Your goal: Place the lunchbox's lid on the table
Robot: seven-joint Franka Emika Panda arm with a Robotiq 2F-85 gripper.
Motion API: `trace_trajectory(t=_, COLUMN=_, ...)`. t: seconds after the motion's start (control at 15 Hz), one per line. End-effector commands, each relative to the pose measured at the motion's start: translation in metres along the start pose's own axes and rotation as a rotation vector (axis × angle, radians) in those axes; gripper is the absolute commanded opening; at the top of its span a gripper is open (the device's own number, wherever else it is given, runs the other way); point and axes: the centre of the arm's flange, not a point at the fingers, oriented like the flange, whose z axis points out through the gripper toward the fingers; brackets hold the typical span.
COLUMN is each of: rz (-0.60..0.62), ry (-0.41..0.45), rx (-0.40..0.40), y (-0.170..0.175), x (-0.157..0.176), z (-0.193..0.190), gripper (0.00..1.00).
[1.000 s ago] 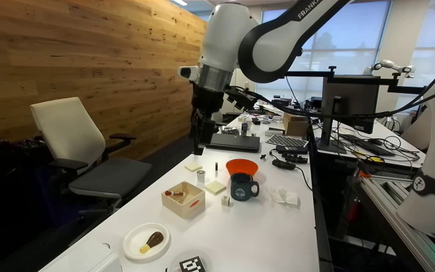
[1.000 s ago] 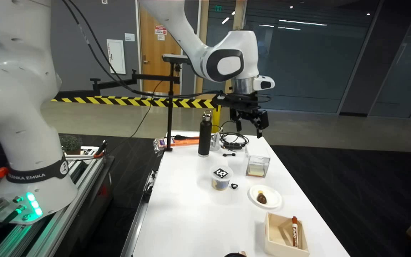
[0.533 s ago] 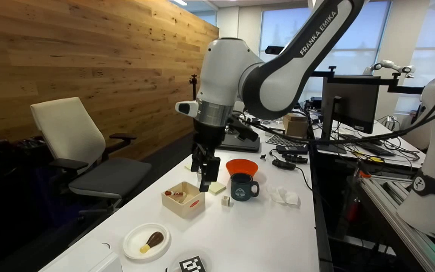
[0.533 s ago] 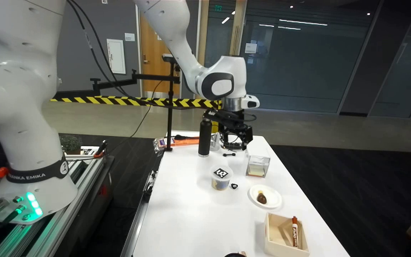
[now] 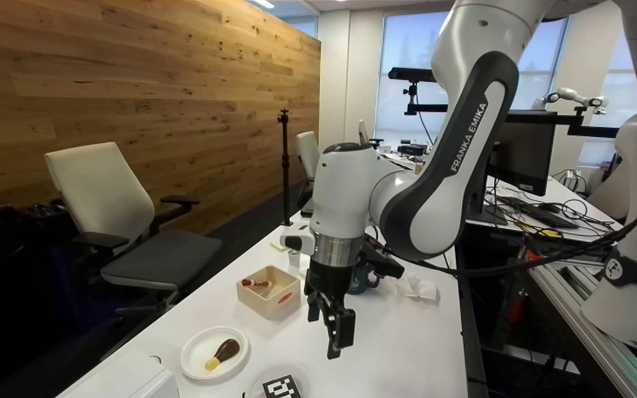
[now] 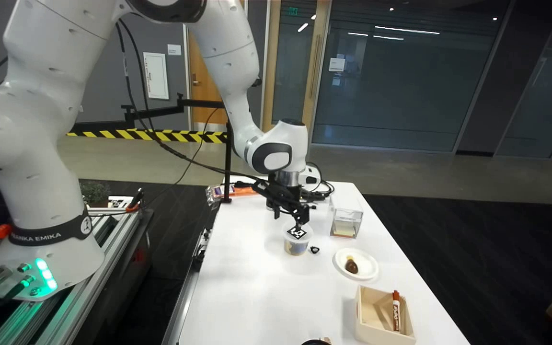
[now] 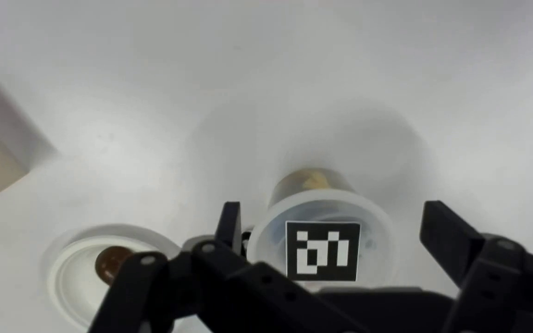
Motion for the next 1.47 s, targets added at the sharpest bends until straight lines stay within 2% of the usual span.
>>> trace_trajectory(t=0.0, rz=-0.007, ry=0.032, rx=0.002, y=-0.012, x=0.004, z=0.029, gripper=1.00)
trace_trajectory(t=0.47, rz=-0.069, ry=0.106, rx=0.006, y=-0.040, x=0.016, z=0.042, gripper=1.00)
trace_trajectory(t=0.73, rz=-0.084, ry=0.130, rx=-0.006, y=-0.041, x=0.015, z=0.044, gripper=1.00)
trace_trajectory(t=1.4, rz=-0.013, ry=0.130, rx=-0.047, y=-0.033, x=0.004, z=0.066, gripper=1.00)
